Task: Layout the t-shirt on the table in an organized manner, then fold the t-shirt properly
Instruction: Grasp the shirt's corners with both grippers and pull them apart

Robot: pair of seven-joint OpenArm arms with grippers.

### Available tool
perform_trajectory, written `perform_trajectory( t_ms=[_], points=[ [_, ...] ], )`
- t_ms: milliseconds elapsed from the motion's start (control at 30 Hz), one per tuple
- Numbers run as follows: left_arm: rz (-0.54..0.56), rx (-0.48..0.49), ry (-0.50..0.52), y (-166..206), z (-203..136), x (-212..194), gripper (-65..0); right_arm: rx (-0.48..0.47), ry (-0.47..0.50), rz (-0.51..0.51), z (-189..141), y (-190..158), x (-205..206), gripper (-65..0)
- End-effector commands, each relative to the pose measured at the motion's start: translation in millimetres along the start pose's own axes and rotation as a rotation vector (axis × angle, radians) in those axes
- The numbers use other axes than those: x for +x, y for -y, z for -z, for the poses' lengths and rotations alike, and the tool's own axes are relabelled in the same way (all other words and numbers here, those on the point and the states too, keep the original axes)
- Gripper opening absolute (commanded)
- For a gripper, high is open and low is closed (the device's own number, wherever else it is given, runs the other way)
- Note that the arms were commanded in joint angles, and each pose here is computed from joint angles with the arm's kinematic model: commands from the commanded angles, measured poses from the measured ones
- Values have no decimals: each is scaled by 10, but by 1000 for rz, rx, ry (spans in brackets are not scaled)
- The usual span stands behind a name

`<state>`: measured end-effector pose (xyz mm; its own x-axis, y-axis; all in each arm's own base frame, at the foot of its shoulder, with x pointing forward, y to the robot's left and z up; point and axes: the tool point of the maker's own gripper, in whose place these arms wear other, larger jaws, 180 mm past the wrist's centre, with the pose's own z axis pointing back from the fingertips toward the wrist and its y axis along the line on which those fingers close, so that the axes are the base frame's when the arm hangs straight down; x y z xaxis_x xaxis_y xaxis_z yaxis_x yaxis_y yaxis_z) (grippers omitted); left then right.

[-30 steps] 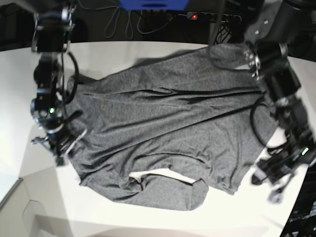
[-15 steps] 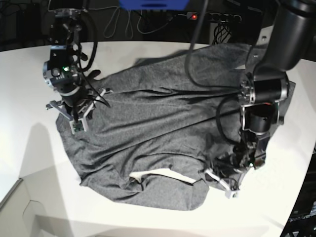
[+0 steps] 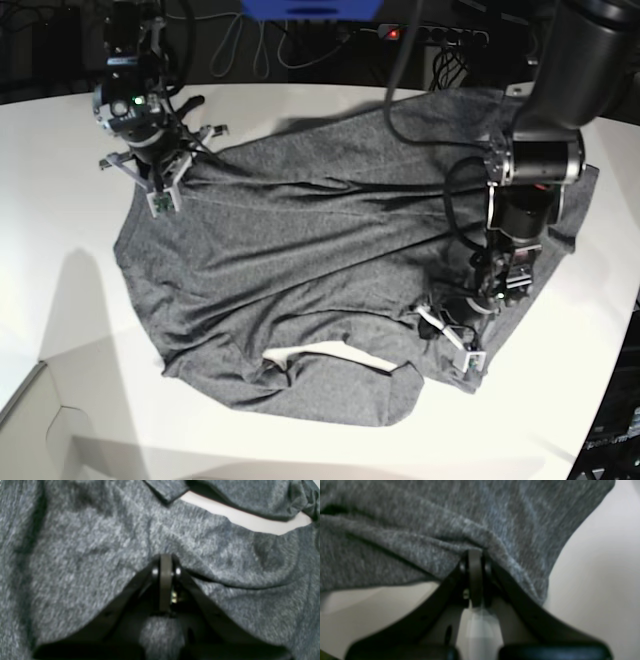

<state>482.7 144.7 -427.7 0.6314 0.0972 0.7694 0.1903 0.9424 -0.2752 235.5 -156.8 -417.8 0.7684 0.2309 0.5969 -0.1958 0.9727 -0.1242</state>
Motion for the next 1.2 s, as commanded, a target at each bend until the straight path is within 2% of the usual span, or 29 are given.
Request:
perform_trajectory(
  t_ms=[0,200,500,867,1033,1167],
  points=[
    [20,24,-19,-134,-49,42,-649,-6,13,-3,-46,14,-4,-650],
    [15,31,-17,-174,-66,42,-649,-18,-26,-25,-76,91,-177,-650],
    [12,43,-14,-246,-96,55,-649,-104,-89,30,-186,438,-475,-650],
    [23,87,0,-508,-217,135,-648,-107,-110,44,-115,475,-541,-650],
    [28,115,40,-672,-302,227,-648,-106,-133,44,-39,516,-595,-650],
    [-41,119,94,-722,-337,351,-648,-108,-122,45,-27,528,-546,-650]
  ],
)
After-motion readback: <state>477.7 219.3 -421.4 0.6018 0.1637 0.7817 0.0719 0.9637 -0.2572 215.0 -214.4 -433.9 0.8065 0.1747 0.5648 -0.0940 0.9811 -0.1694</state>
